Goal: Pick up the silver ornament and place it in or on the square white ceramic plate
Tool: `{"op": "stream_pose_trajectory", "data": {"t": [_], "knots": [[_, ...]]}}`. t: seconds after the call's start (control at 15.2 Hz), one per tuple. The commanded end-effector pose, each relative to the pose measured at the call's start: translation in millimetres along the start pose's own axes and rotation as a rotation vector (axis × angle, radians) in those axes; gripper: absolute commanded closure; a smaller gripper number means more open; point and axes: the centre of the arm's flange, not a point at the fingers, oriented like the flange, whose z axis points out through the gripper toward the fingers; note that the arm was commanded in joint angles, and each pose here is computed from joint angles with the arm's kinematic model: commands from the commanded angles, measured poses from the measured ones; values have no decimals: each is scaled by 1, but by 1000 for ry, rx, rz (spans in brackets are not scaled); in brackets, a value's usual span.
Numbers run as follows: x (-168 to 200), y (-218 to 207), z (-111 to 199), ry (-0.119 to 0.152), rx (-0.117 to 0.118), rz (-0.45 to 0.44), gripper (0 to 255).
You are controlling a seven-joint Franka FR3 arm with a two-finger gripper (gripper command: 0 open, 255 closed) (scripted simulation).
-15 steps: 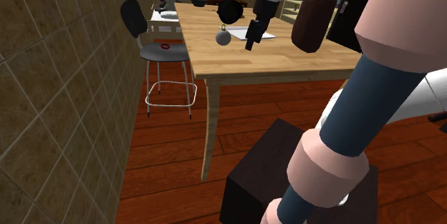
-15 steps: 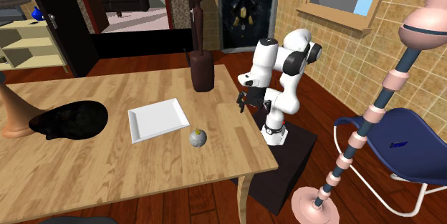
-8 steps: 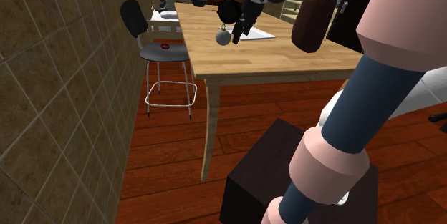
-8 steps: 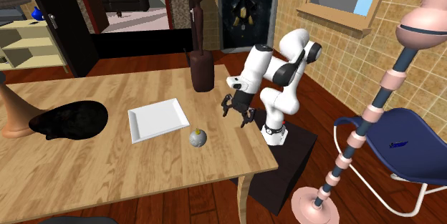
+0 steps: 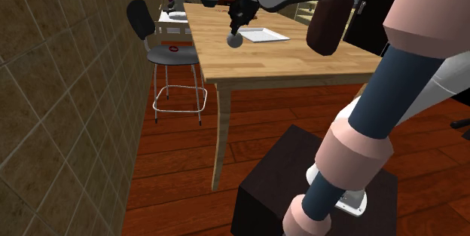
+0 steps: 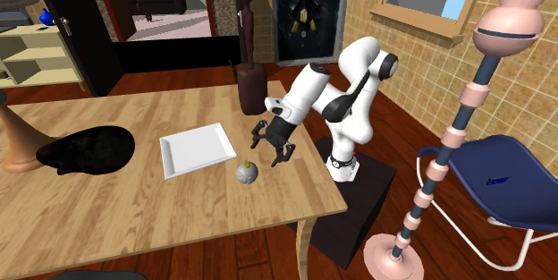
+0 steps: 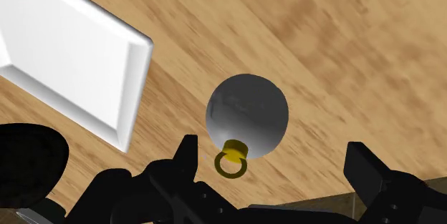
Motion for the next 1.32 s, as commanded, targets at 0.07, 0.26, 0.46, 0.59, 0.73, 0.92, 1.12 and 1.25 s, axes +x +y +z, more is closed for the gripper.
{"op": "stream_pose_trajectory", "data": {"t": [0.07,0.26,0.46,0.59,0.73,0.92,1.12,1.25], "knots": [[18,9,7,50,-48,5,0],[19,10,23,50,-48,5,0],[19,11,39,50,-48,5,0],[20,11,47,50,-48,5,0],[20,11,47,50,-48,5,0],[20,11,47,50,-48,5,0],[20,11,47,50,-48,5,255],[19,11,47,49,-48,5,255]]}}
